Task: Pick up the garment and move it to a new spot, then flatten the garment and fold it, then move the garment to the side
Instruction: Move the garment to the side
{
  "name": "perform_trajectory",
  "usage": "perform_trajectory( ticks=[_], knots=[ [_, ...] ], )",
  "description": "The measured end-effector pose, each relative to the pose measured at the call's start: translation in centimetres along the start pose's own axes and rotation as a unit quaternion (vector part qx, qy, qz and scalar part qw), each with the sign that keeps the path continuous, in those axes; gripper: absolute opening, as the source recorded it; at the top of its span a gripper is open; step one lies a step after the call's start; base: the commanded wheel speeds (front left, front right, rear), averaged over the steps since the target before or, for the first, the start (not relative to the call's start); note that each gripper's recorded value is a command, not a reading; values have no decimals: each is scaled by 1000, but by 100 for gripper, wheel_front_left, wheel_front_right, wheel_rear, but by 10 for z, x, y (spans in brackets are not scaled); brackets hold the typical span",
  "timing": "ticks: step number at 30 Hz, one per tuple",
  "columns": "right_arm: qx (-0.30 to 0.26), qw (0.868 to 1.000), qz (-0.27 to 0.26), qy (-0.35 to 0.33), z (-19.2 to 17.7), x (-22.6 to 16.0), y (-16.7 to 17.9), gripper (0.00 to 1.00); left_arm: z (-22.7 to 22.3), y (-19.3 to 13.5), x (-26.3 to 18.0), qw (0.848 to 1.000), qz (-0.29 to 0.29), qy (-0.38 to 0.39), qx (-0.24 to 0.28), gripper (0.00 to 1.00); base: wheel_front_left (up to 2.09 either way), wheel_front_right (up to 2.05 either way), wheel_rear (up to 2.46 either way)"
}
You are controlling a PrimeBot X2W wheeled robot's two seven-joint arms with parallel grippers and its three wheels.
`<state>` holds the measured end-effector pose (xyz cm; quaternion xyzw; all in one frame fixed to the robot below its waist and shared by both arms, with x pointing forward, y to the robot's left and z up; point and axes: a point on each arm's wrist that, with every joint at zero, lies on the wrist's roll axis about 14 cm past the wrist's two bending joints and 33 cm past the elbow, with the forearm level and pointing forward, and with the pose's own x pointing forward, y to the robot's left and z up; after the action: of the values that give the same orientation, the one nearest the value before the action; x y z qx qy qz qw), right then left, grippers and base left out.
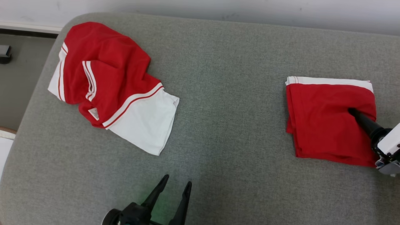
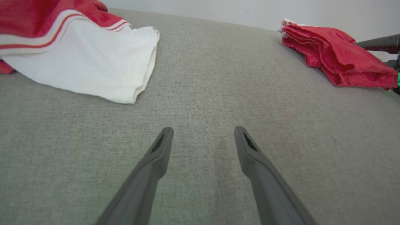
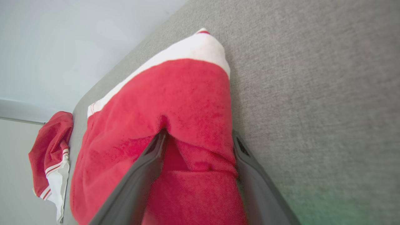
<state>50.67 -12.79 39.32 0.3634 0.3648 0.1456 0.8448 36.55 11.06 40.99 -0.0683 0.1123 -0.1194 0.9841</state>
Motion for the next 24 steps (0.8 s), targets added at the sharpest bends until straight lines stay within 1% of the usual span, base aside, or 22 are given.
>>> perform_trajectory(
  ticks=[1, 2, 3, 4, 5, 11, 14, 19, 24],
  knots=[
    [2, 1000, 4, -1, 0, 2, 2, 100, 1, 0, 1, 1000, 0, -1, 1, 100, 0, 0, 0],
    [3, 1000, 8, -1, 1, 4, 5, 90, 2, 0, 2, 1000, -1, -3, 1, 100, 0, 0, 0],
    [1, 1000, 11, -4, 1, 5, 7, 36, 3, 0, 3, 1000, -1, -4, 1, 100, 0, 0, 0],
    [3, 1000, 14, -5, 1, 6, 8, 29, 4, -1, 4, 1000, -3, -6, 1, 100, 0, 0, 0],
    [2, 1000, 15, -6, 1, 7, 9, 0, 6, -1, 5, 1000, -4, -9, 0, 100, 0, 0, 0],
    [1, 1000, 22, -13, 2, 1, 13, 0, 15, -7, 13, 1000, -14, -25, 0, 100, 0, 0, 0],
    [-1, 1000, 15, -21, 6, -8, 7, 0, 17, -13, 17, 999, -24, -28, -1, 100, 0, 0, 0],
    [-5, 999, -18, -48, 20, -34, -17, 0, 17, -28, 28, 998, -51, -30, 0, 100, 0, 0, 0],
    [-16, 994, -69, -87, 40, -67, -53, 0, 17, -49, 45, 995, -93, -33, 3, 100, 0, 0, 0]
  ],
)
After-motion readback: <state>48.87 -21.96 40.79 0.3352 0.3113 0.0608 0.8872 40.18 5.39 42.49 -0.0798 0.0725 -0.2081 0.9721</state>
